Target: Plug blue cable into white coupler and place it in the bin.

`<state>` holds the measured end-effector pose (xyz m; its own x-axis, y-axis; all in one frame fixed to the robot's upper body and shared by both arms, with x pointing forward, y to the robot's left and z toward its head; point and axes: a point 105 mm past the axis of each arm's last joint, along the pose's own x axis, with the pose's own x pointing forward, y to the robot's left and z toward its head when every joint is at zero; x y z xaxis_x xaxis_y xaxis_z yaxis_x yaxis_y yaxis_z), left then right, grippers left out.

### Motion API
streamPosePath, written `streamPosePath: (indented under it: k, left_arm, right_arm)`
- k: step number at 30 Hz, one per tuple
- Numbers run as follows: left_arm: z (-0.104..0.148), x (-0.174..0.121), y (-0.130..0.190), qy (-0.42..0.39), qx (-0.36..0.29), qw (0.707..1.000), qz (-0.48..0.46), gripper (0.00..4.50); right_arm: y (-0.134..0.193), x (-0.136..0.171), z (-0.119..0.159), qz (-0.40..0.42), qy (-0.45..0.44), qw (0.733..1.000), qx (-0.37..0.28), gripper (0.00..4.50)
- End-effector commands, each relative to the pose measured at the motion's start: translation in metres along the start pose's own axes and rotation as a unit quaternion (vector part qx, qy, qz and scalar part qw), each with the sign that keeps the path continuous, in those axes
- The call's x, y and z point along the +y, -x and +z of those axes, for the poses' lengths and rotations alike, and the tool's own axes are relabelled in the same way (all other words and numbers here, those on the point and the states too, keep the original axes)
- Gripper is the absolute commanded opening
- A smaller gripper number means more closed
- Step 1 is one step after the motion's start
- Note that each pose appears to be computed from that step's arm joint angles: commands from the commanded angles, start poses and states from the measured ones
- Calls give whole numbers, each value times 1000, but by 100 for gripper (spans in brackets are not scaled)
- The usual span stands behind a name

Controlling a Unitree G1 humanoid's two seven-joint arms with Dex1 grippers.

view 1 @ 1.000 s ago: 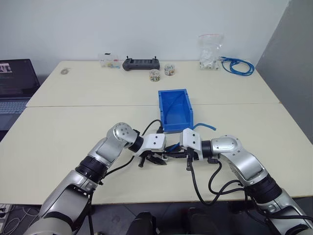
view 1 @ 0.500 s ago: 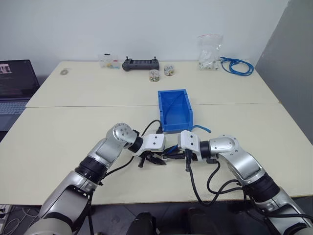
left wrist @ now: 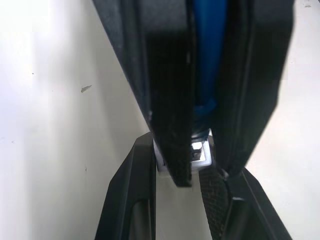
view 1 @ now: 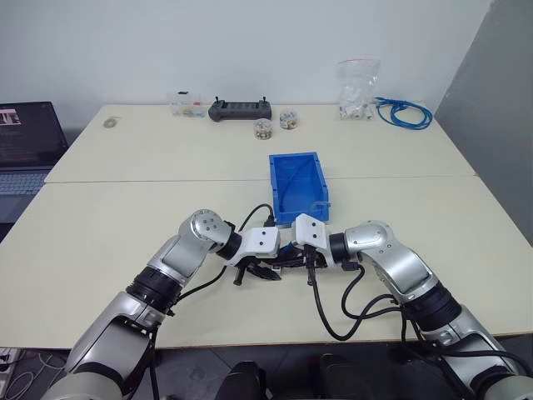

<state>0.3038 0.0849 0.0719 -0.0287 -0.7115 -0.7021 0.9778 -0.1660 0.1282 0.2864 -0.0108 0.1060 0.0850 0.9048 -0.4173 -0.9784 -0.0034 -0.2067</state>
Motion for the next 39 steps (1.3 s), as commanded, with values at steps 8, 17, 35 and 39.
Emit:
streamPosePath:
  k: [8, 17, 35, 39]
  left_arm:
    - [-11, -7, -9, 12, 22, 1000, -13, 85]
    - [-10, -6, -9, 10, 21, 1000, -14, 85]
    - [-14, -9, -5, 16, 25, 1000, -10, 83]
    - [-14, -9, -5, 16, 25, 1000, -9, 83]
  right_arm:
    - [5, 13, -32, 34, -25, 997, 70, 2]
    - [-17, 12, -21, 44, -38, 997, 55, 2]
    - [-17, 35, -69, 80, -101, 985, 114, 2]
    - [-14, 38, -80, 77, -118, 982, 126, 2]
